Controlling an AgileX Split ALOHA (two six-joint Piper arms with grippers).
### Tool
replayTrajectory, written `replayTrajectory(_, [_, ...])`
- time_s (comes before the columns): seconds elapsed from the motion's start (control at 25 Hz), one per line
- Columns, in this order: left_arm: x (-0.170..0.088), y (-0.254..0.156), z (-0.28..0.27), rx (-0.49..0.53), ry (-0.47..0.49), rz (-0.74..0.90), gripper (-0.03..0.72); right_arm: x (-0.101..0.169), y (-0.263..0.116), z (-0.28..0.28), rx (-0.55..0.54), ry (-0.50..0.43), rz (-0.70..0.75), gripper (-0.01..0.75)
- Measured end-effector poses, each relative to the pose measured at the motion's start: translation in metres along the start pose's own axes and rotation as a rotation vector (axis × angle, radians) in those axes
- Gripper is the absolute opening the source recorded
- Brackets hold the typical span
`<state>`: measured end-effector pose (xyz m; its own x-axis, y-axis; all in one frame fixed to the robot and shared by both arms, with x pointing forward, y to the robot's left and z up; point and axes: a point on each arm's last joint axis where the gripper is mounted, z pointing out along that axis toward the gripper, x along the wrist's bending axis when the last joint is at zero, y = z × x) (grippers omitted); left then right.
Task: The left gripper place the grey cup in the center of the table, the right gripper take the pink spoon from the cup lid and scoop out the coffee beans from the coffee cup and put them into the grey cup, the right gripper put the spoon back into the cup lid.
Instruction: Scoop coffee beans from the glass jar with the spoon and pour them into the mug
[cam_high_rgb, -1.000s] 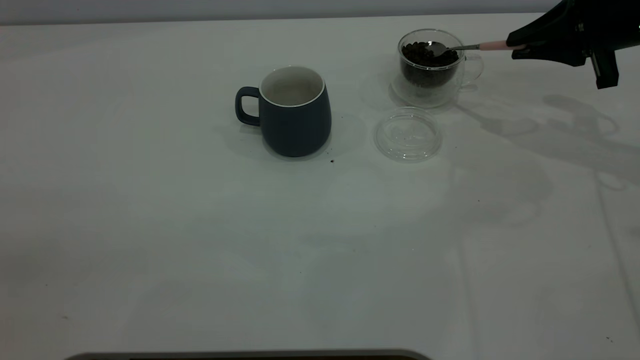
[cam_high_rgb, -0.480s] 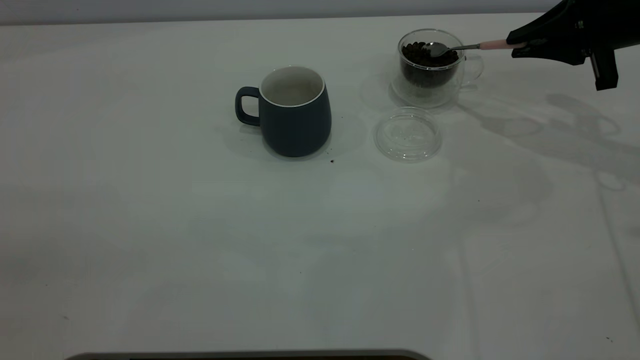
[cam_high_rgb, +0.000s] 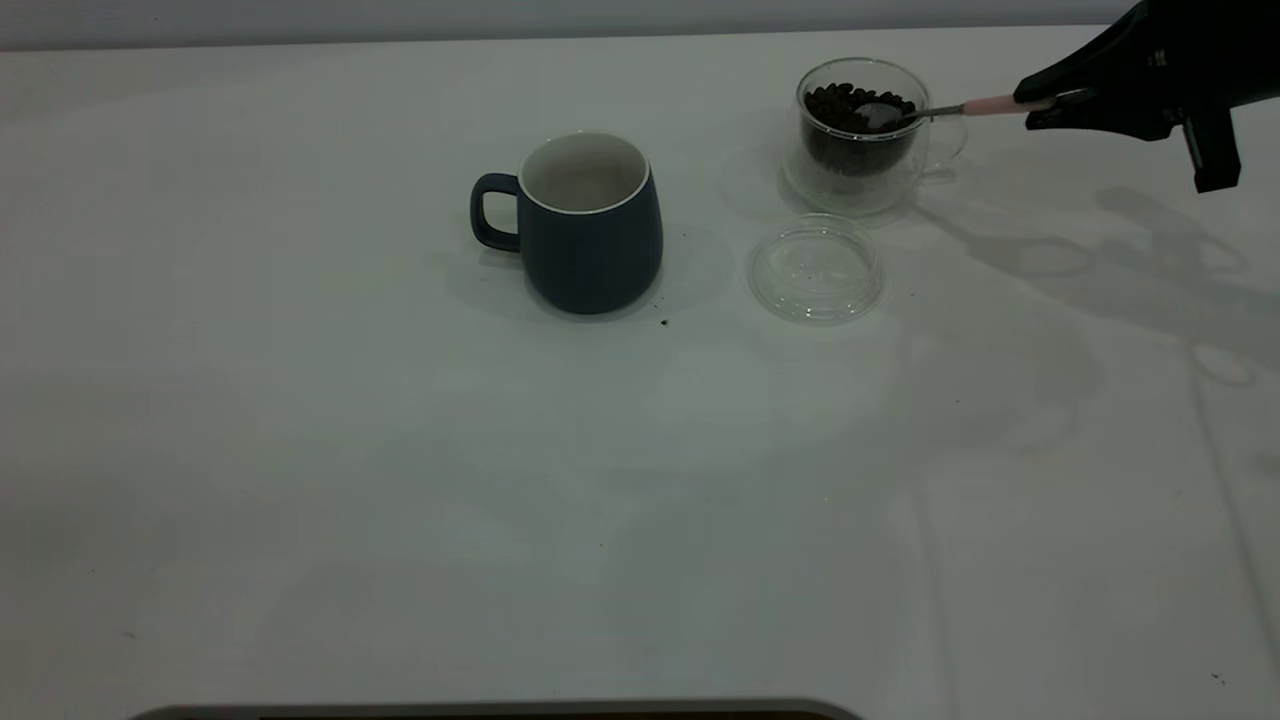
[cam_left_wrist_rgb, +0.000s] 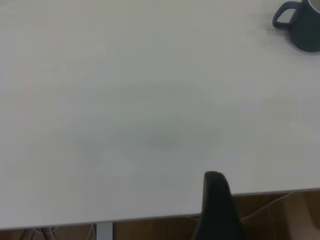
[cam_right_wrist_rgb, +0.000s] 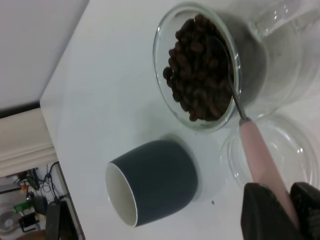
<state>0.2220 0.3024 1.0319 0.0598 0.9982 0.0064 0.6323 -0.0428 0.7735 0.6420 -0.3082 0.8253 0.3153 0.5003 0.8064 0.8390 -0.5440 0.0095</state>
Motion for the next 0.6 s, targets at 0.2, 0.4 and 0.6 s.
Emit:
replayTrajectory(0.2, [0.0, 0.0, 0.0, 0.0, 0.0, -0.002, 0.565, 0.001, -0.0013, 0.0005, 0.012, 0.007, 0.03, 0.11])
replayTrajectory(0.4, [0.0, 0.0, 0.0, 0.0, 0.0, -0.002, 0.565, 0.0018, -0.0015, 0.0005, 0.014, 0.015, 0.062, 0.11])
replayTrajectory(0.6, [0.0, 0.0, 0.0, 0.0, 0.0, -0.002, 0.565, 0.0036, -0.0009, 0.0002, 0.014, 0.054, 0.097, 0.11])
